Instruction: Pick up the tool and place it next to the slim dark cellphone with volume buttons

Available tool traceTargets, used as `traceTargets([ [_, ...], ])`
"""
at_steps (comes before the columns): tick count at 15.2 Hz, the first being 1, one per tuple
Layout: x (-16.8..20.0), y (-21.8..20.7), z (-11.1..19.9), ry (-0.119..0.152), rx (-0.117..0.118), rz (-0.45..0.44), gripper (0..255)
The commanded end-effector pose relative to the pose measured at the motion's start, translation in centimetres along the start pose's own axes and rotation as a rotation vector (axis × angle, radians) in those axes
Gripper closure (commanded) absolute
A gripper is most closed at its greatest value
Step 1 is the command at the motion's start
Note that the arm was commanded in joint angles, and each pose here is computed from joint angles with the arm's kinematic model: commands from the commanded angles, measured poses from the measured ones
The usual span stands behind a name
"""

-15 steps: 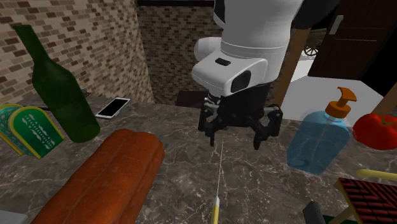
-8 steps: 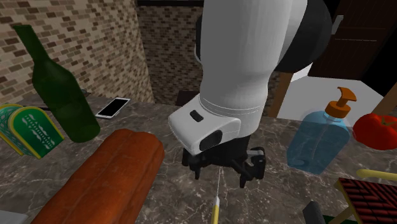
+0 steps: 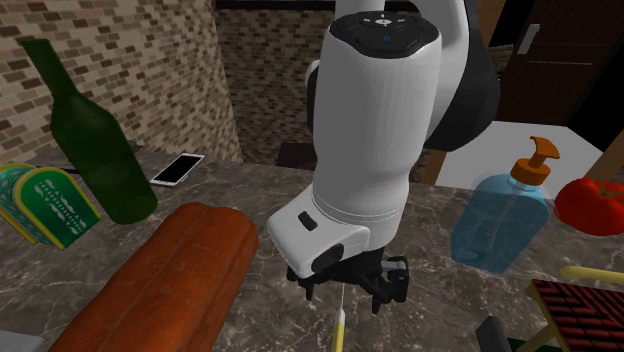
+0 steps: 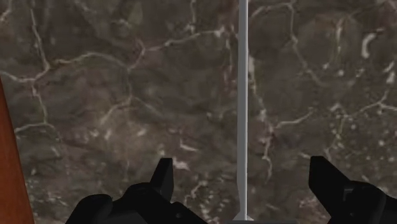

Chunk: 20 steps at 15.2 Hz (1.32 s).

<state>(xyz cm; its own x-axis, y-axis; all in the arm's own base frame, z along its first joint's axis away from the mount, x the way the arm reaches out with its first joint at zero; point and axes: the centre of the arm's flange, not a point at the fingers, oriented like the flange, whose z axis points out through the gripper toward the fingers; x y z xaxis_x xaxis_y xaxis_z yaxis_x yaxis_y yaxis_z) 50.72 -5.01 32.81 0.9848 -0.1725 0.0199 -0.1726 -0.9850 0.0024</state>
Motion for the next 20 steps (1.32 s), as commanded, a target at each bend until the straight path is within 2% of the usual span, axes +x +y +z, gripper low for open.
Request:
traceTargets([
  [1, 0.0, 0.0, 0.2, 0.001, 0.000, 0.000, 0],
  [6, 0.0, 0.0, 0.2, 0.001, 0.000, 0.000, 0],
  [7, 0.0, 0.0, 0.2, 0.001, 0.000, 0.000, 255],
  [16, 0.0, 0.0, 0.2, 0.001, 0.000, 0.000, 255],
  [20, 0.1, 0.0, -1.9, 0.001, 0.000, 0.000, 255],
])
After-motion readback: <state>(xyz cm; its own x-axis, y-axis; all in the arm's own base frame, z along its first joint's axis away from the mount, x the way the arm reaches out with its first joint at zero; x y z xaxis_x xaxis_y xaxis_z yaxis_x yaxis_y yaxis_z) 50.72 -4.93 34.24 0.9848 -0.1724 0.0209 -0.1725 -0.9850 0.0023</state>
